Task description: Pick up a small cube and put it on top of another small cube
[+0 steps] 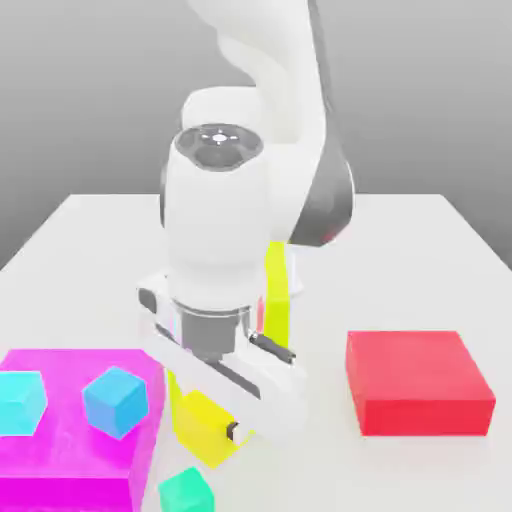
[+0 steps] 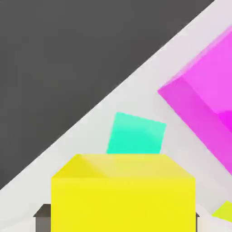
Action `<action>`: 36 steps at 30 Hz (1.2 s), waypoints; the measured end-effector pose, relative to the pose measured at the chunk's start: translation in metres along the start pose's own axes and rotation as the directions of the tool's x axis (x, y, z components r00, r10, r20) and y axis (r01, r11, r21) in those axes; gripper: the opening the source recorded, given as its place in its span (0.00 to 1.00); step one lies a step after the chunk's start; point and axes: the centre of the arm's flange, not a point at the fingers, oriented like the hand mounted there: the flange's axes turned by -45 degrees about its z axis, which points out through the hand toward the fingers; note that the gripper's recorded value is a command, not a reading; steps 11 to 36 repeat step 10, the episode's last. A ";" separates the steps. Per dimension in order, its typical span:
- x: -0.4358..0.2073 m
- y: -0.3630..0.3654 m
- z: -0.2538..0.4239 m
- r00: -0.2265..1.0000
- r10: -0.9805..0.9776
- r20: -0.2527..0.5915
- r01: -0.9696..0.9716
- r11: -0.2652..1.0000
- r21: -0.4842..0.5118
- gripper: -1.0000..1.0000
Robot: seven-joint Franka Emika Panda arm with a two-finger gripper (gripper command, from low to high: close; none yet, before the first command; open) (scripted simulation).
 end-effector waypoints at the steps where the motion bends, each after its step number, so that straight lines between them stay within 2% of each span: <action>1: 0.021 0.030 -0.008 0.999 0.049 0.004 -0.049 0.999 0.001 0.00; 4: 0.078 0.133 -0.027 0.973 0.228 0.027 -0.229 0.973 0.025 0.00; 6: 0.085 0.142 -0.008 0.971 0.238 0.032 -0.239 0.970 0.034 0.00; 7: 0.086 0.143 0.001 0.971 0.238 0.033 -0.239 0.970 0.035 1.00; 36: 0.086 0.143 0.001 0.971 0.238 0.033 -0.239 0.970 0.035 1.00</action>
